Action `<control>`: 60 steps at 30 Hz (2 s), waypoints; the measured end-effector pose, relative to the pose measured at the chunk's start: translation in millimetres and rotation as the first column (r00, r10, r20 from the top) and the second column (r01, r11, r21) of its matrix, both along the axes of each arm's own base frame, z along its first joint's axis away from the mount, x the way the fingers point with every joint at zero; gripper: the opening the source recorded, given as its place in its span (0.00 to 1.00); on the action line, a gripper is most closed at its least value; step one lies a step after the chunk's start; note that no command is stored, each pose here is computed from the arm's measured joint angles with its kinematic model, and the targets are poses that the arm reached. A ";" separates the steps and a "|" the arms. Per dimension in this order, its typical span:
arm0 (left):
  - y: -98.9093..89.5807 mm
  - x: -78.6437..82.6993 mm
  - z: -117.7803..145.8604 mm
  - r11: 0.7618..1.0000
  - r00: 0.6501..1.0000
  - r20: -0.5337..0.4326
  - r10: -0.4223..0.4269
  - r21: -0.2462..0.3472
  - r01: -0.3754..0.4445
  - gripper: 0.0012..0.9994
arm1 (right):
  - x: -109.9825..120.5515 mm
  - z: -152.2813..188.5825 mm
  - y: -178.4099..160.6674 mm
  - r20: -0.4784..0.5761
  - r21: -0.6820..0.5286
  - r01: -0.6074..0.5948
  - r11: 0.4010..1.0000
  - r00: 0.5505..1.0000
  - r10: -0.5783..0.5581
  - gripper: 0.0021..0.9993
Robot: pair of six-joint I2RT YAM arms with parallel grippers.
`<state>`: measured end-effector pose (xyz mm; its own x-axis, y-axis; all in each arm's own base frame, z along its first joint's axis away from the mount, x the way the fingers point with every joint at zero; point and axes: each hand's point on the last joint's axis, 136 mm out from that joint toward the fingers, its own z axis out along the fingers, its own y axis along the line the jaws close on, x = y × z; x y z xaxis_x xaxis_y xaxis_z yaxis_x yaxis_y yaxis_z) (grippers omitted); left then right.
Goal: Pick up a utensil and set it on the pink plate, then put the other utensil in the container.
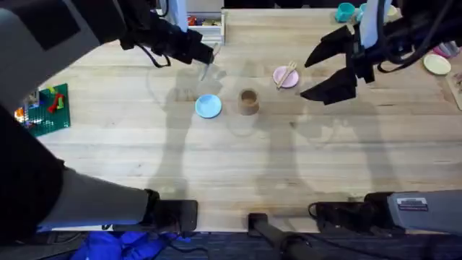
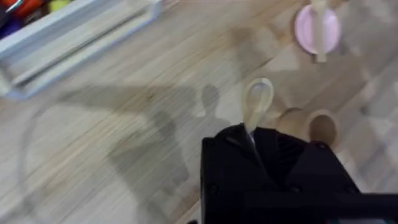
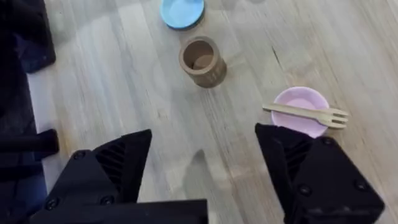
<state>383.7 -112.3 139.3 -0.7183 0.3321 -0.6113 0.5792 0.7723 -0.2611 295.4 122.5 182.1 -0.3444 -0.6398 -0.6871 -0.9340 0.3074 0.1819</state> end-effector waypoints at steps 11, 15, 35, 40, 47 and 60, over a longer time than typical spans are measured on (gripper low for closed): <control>-35.1 -14.6 26.3 0.957 0.970 0.108 -0.217 -0.172 0.234 0.04 | 0.5 -2.7 -2.8 0.026 -0.026 -0.023 0.999 0.999 0.023 1.00; -43.9 -18.2 36.3 0.929 0.951 0.158 -0.268 -0.218 0.298 0.04 | 0.6 -2.6 -2.8 0.027 -0.026 -0.023 0.999 0.999 0.024 1.00; -71.1 -41.0 68.9 0.736 0.806 0.398 -0.439 -0.355 0.576 0.04 | 3.2 -0.6 -1.1 0.057 -0.016 -0.040 0.999 0.998 0.041 1.00; -75.1 -40.2 53.8 0.685 0.801 0.392 -0.452 -0.423 0.593 0.04 | 3.3 1.0 0.5 0.060 -0.003 -0.043 0.999 0.997 0.043 1.00; -79.8 -44.4 54.9 0.633 0.787 0.413 -0.458 -0.469 0.616 0.04 | 3.2 1.5 1.0 0.060 0.001 -0.043 0.999 0.997 0.043 1.00; -90.6 -62.4 62.9 0.552 0.777 0.414 -0.474 -0.548 0.629 0.04 | 3.2 1.5 1.0 0.060 0.001 -0.043 0.999 0.997 0.043 1.00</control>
<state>321.4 -202.9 202.2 -0.3686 0.1043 -0.9237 0.9273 -0.0279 -0.3732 298.7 123.5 183.6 -0.2745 -0.6518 -0.7070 -0.9557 0.2661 0.1258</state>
